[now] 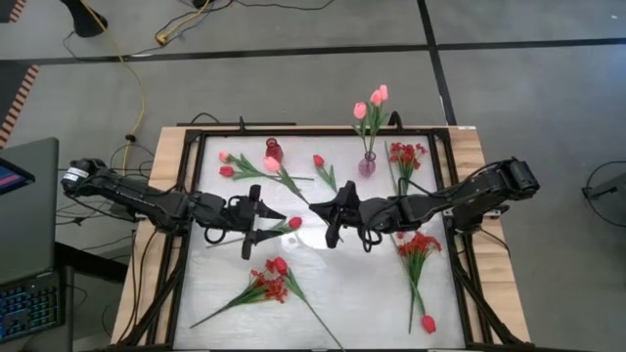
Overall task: Sort flowers into vase by color
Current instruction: Put the pink tulip into the purple vase
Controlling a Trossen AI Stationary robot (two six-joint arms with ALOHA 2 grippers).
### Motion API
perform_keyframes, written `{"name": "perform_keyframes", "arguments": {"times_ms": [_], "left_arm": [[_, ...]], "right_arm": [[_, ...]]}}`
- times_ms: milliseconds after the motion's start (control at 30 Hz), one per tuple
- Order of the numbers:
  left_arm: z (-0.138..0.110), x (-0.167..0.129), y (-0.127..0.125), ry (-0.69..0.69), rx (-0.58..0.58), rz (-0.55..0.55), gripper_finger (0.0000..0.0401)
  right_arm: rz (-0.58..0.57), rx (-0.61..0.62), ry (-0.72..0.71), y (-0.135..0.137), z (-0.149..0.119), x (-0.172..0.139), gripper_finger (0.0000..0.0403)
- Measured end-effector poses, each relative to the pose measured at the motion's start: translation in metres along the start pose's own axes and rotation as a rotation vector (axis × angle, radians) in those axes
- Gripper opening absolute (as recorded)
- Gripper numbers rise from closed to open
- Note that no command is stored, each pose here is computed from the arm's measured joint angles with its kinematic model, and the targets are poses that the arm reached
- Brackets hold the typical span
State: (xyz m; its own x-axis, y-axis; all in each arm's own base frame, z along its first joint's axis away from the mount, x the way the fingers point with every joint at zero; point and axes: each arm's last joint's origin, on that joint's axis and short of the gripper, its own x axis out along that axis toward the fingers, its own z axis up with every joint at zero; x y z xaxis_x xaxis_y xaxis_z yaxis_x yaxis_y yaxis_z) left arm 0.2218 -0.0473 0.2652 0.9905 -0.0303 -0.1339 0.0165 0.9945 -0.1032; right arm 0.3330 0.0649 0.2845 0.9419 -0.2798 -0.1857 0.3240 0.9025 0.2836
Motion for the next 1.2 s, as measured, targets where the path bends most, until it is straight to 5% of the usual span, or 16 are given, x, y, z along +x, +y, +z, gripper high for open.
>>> {"name": "perform_keyframes", "arguments": {"times_ms": [267,567,1200], "left_arm": [[0.003,0.007,-0.001,-0.087,-0.082,0.096,0.0183],[-0.005,0.029,-0.005,-0.152,-0.071,0.089,0.0183],[0.016,0.021,-0.003,-0.298,-0.053,0.015,0.0183]], "right_arm": [[0.071,-0.022,-0.016,0.006,0.002,-0.002,0.0022],[0.133,-0.054,-0.07,0.011,0.008,-0.003,0.0022],[0.163,-0.075,-0.089,0.015,0.009,-0.005,0.0022]]}}
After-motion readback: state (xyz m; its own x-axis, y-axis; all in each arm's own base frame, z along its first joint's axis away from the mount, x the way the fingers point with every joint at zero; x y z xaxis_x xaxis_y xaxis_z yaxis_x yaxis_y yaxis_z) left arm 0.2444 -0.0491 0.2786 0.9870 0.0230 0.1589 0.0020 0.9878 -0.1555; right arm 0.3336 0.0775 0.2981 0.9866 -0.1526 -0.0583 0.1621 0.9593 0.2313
